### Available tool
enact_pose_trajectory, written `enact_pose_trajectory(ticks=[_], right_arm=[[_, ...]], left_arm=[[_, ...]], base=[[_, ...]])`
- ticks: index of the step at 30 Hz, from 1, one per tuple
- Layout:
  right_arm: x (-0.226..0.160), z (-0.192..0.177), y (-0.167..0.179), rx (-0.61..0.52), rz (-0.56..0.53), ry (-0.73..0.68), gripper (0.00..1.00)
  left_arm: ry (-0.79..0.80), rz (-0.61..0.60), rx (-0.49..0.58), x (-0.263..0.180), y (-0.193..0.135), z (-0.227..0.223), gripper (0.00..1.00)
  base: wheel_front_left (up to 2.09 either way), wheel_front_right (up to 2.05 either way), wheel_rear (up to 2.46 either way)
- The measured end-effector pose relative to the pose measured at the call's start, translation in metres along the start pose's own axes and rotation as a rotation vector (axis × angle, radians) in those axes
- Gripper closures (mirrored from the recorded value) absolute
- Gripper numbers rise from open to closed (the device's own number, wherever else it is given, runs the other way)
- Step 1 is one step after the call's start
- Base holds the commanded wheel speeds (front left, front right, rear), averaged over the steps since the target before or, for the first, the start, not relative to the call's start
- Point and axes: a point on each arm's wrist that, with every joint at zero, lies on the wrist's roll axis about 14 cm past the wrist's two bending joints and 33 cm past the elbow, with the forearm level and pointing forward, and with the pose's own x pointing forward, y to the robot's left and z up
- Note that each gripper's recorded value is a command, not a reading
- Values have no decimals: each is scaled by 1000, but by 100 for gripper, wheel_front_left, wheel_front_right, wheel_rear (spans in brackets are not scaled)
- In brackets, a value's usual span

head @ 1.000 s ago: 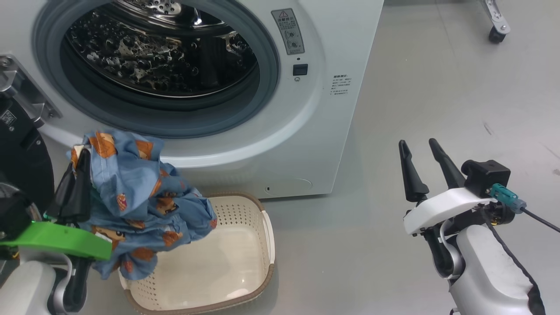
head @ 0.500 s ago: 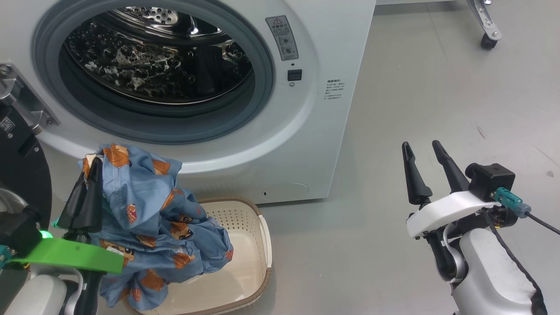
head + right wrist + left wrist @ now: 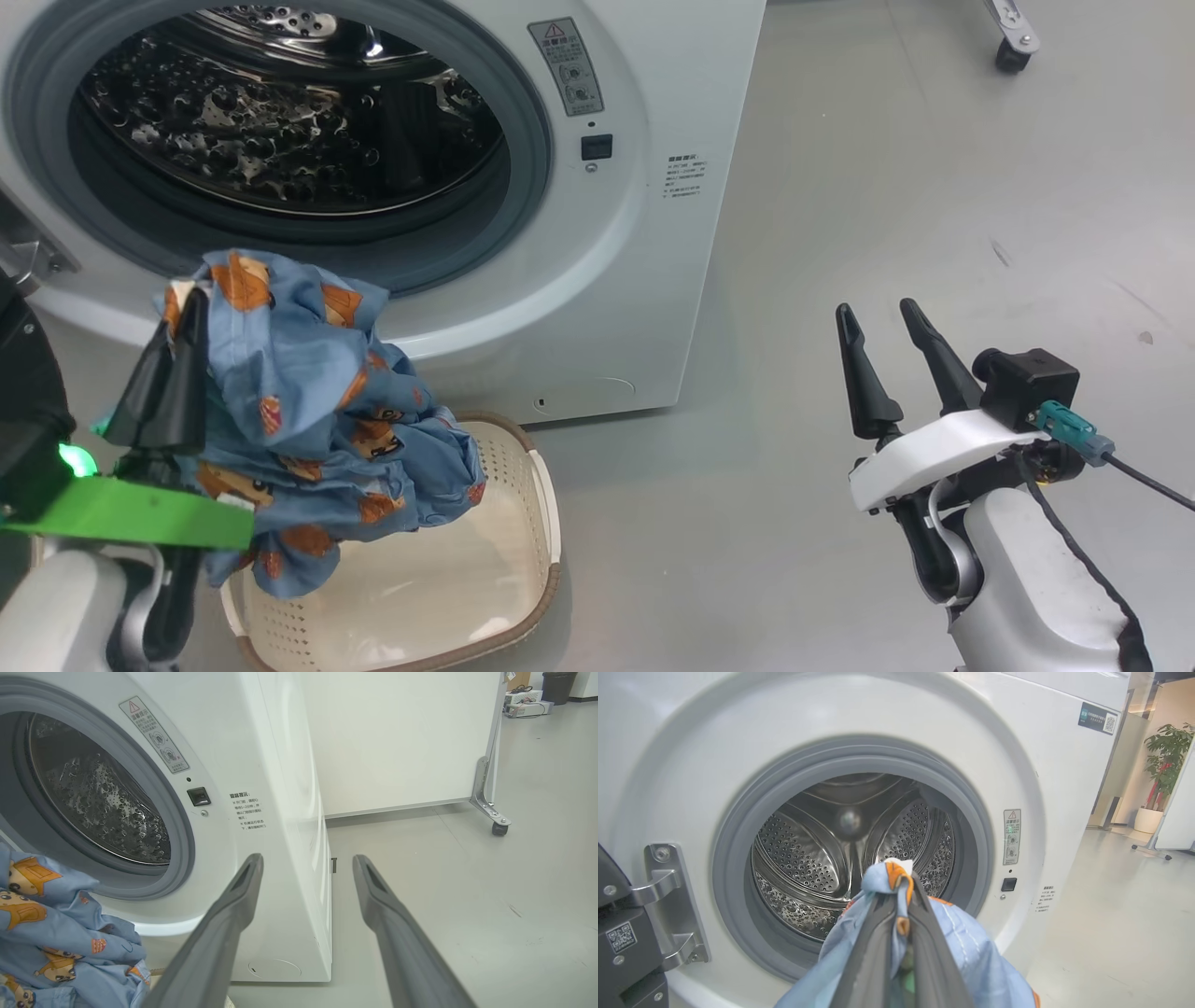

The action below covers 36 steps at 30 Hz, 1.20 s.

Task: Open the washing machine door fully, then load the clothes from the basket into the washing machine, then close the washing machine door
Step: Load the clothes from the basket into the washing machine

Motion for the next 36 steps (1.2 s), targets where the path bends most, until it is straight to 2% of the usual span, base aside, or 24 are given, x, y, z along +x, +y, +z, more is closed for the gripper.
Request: enact_pose_trajectory(ticks=[6,11,23,36], right_arm=[[-3,-6,-3,11,-16,15,0],[-4,-10,-4,17,-23,20,0],[-1,-22,-14,26,-58,49,0],[-4,-41,-42,14,-130,101,0]], left_arm=[[-66,-39,36,29,2,21,100],[-32,-78,53,48,1,16,100],[147,-47,-40,87,26,-48,100],[260,-61,-57,139,44,-104,100]], base=[[0,0,0],[0,0,0],[0,0,0],[0,0,0]])
